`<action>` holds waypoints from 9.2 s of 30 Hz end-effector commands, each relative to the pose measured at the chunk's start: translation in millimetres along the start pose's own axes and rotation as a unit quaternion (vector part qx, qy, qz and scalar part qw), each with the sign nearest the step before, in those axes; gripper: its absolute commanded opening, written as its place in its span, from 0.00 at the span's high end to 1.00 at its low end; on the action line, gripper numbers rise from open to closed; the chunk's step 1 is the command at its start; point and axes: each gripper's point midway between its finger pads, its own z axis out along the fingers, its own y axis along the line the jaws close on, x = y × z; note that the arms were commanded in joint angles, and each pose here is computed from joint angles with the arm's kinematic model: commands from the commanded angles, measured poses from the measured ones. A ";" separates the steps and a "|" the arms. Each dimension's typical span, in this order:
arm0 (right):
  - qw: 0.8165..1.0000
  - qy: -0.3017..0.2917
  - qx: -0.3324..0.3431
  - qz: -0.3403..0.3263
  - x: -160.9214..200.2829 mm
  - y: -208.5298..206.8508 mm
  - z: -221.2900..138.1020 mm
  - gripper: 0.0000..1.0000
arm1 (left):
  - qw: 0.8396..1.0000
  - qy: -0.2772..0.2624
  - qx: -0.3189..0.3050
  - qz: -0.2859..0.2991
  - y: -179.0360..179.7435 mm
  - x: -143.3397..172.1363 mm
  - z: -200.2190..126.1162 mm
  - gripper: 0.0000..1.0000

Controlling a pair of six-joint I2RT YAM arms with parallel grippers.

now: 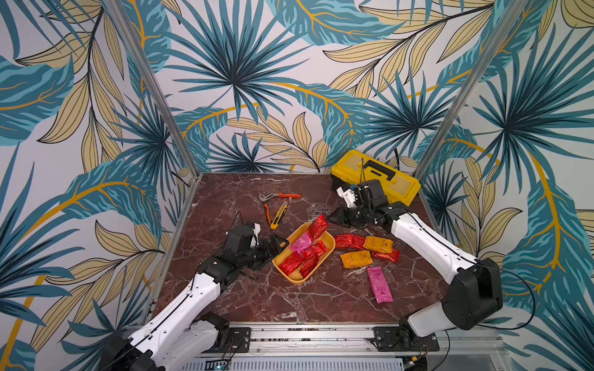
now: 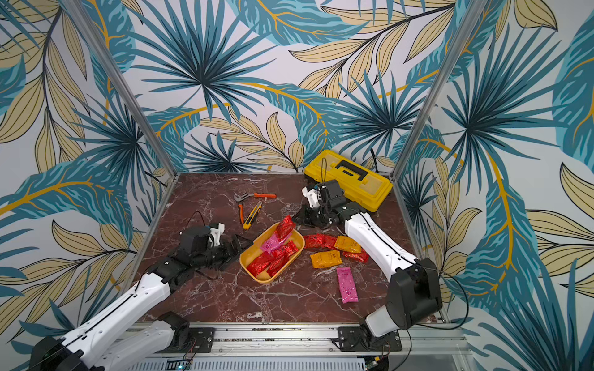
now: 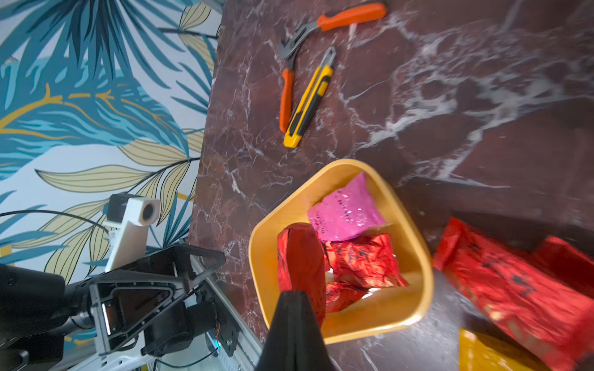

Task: Take the tea bags out of the storage box
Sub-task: Pick up the tea bag from the storage box, then place the tea bag at the center of the board, then pick up the tea bag from the storage box, then place the tea bag at the center of the board, then pick up the tea bag from the storage box.

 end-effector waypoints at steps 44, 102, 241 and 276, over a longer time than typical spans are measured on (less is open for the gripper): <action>0.972 -0.029 0.217 0.081 48.8 -124.0 -49.4 0.56 | 0.990 -0.112 -0.061 0.054 -7.5 -16.9 -10.7 0.00; 0.962 -0.114 0.181 0.166 48.2 -56.0 120.1 0.55 | 0.996 -0.071 -0.051 0.018 25.6 6.1 -31.9 0.00; 0.995 -0.044 0.043 0.085 65.9 -52.4 -50.0 0.63 | 0.886 0.247 -0.149 0.364 -18.7 42.5 125.8 0.43; 0.994 -0.031 0.045 0.090 73.5 -62.3 -39.3 0.64 | 0.860 0.309 -0.181 0.363 11.1 57.7 159.6 0.94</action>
